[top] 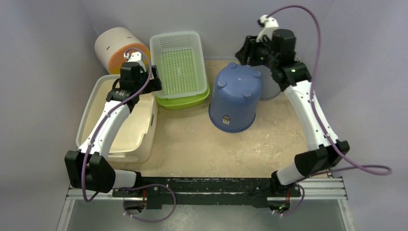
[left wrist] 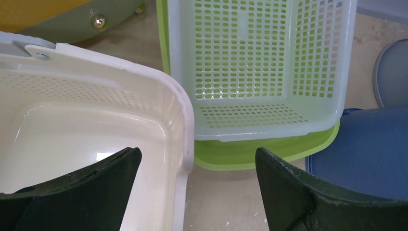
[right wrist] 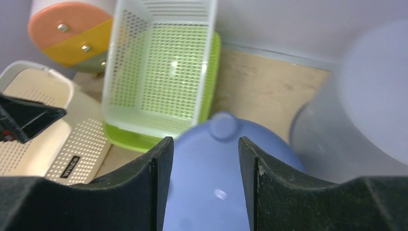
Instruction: Turn the large container upside down
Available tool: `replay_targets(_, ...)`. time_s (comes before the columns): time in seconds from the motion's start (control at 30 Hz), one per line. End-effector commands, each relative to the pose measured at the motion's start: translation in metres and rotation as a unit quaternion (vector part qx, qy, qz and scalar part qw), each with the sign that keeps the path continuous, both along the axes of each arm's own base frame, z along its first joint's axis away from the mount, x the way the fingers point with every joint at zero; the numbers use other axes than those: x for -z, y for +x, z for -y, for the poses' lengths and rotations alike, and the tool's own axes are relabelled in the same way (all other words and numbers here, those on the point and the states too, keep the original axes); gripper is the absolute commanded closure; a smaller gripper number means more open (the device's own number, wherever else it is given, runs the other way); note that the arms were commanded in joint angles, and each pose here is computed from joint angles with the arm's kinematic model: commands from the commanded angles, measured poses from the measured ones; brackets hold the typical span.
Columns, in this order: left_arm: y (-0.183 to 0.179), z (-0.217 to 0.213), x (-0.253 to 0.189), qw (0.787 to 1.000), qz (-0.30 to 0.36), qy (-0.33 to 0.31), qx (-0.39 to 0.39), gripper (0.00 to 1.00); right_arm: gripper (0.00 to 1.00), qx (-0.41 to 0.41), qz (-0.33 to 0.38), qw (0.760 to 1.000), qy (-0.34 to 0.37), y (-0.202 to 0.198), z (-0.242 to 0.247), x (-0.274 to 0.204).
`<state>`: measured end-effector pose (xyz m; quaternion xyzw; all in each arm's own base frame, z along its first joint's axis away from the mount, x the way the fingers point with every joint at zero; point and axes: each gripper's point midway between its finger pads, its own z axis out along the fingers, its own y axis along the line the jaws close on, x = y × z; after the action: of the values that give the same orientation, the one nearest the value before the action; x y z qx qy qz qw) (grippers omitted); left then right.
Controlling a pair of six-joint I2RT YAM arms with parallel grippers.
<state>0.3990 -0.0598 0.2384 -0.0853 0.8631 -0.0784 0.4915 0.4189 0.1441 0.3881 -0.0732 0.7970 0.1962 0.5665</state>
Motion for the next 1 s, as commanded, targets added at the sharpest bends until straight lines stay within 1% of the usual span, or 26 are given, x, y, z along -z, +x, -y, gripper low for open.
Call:
replay_targets(0.0, 0.005, -0.003, -0.021, 0.999, 0.031, -0.004, -0.012, 0.10, 0.45, -0.060, 0.050, 0.997, -0.028, -0.003, -0.061, -0.030)
replay_targets(0.1, 0.003, -0.004, -0.018, 1.000, 0.027, -0.002, -0.014, 0.10, 0.45, -0.109, 0.040, 0.993, -0.033, -0.006, -0.108, -0.016)
replay_targets(0.2, 0.000, -0.006, -0.016, 1.000, 0.025, 0.001, -0.017, 0.10, 0.45, -0.146, 0.017, 0.988, -0.046, -0.011, -0.145, 0.011)
replay_targets(0.27, -0.001, -0.006, -0.013, 1.000, 0.021, 0.002, -0.019, 0.10, 0.45, -0.164, -0.002, 0.985, -0.054, -0.017, -0.166, 0.032)
replay_targets(0.33, -0.003, -0.007, -0.012, 1.000, 0.018, 0.005, -0.020, 0.10, 0.46, -0.165, -0.023, 0.984, -0.056, -0.019, -0.173, 0.054)
replay_targets(0.47, -0.006, -0.009, -0.010, 1.000, 0.017, 0.007, -0.024, 0.10, 0.45, -0.143, -0.050, 0.987, -0.055, -0.020, -0.168, 0.088)
replay_targets(0.67, -0.007, -0.010, -0.003, 1.000, 0.010, 0.006, -0.026, 0.10, 0.45, -0.102, -0.094, 0.986, -0.095, -0.014, -0.154, 0.134)
replay_targets(0.8, -0.007, -0.010, -0.003, 1.000, 0.010, 0.006, -0.027, 0.10, 0.44, -0.023, -0.098, 0.987, -0.126, -0.006, -0.124, 0.144)
replay_targets(0.97, -0.008, -0.012, -0.001, 0.999, 0.007, 0.011, -0.030, 0.10, 0.43, 0.084, -0.119, 0.974, -0.173, -0.005, -0.070, 0.158)
